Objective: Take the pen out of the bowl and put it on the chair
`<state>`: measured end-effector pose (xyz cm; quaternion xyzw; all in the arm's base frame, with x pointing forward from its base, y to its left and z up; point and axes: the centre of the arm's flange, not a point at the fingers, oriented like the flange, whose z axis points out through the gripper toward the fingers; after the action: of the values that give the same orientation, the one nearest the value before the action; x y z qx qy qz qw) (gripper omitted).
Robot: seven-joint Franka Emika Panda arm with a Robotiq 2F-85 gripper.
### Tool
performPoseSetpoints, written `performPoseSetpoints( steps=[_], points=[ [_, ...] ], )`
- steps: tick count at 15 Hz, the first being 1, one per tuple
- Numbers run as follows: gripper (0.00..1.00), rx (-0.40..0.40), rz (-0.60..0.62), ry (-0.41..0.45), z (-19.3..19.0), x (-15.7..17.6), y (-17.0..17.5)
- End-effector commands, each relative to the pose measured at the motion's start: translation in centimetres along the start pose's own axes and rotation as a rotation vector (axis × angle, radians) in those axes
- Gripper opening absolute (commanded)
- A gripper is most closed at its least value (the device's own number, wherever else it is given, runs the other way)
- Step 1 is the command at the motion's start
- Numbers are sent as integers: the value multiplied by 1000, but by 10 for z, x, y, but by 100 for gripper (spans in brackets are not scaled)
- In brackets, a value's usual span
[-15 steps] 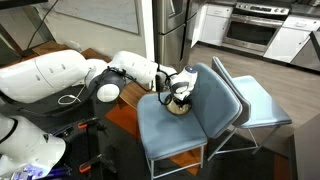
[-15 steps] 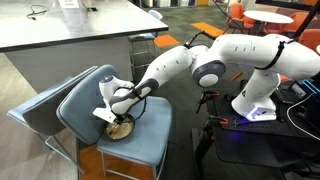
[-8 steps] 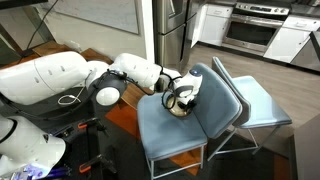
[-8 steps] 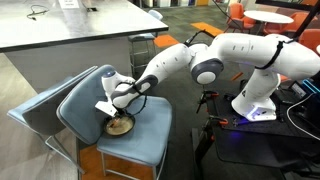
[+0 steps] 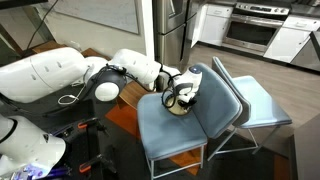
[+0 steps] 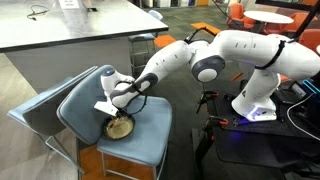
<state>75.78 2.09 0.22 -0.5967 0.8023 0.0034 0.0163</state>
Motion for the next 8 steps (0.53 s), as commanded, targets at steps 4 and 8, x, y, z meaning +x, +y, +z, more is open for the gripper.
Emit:
performPoseSetpoints(
  steps=[4, 8],
  points=[
    [3, -22, -70, -3, -20, 9, 41],
    [3, -15, -103, 6, -37, 4, 56]
  ],
)
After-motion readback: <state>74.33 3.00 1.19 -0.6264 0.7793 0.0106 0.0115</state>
